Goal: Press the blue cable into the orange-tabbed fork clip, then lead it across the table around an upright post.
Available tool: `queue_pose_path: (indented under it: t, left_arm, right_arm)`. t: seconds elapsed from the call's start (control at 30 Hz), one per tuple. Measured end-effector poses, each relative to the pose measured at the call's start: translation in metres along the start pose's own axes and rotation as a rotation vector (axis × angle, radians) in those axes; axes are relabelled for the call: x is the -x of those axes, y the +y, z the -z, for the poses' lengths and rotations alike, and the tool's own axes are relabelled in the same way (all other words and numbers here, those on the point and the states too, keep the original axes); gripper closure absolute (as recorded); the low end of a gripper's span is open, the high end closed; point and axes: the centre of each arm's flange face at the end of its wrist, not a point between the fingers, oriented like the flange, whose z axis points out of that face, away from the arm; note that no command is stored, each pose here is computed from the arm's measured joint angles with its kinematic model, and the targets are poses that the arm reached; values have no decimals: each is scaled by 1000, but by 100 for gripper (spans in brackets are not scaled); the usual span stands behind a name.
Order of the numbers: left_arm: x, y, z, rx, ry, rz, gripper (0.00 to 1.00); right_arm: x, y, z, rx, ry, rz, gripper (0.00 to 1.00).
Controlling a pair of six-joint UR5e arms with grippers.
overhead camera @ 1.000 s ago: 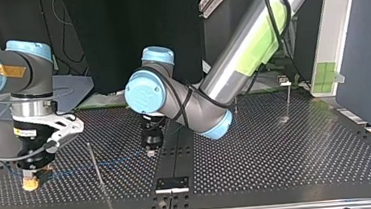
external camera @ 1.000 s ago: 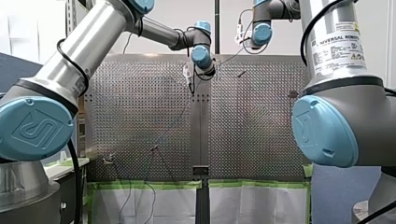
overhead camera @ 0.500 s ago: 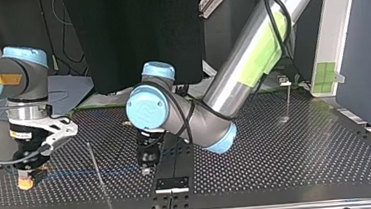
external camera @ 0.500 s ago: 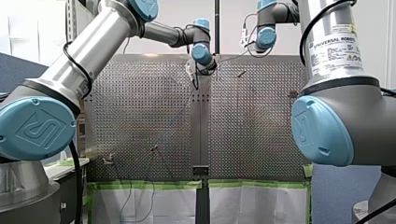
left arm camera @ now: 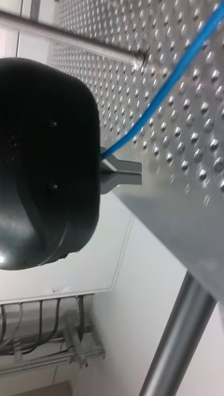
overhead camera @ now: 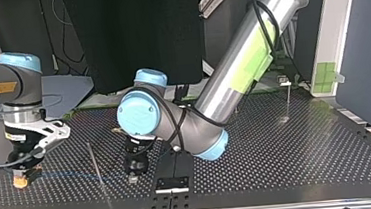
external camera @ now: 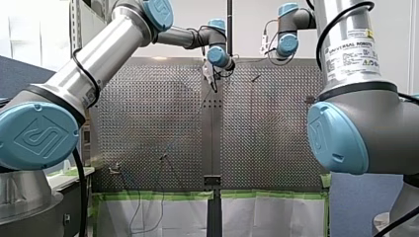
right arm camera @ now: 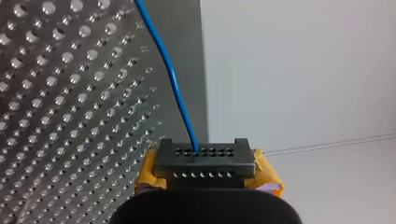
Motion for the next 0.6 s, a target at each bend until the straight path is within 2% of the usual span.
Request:
queue_pose_path:
  t: [0.1, 0.3, 0.43, 0.6]
  left_arm:
    - [8, -6, -2, -13, -19, 6, 100]
    - [27, -20, -5, -45, -71, 14, 100]
    - [21, -24, -4, -54, -77, 1, 100]
    - [-5, -22, -2, -47, -41, -28, 100]
  right_arm:
    - [7, 5, -4, 0, -10, 2, 100]
    - [13, 16, -11, -22, -17, 1, 100]
    - [14, 25, -16, -43, -14, -25, 100]
    - [13, 33, -22, -68, 6, -55, 100]
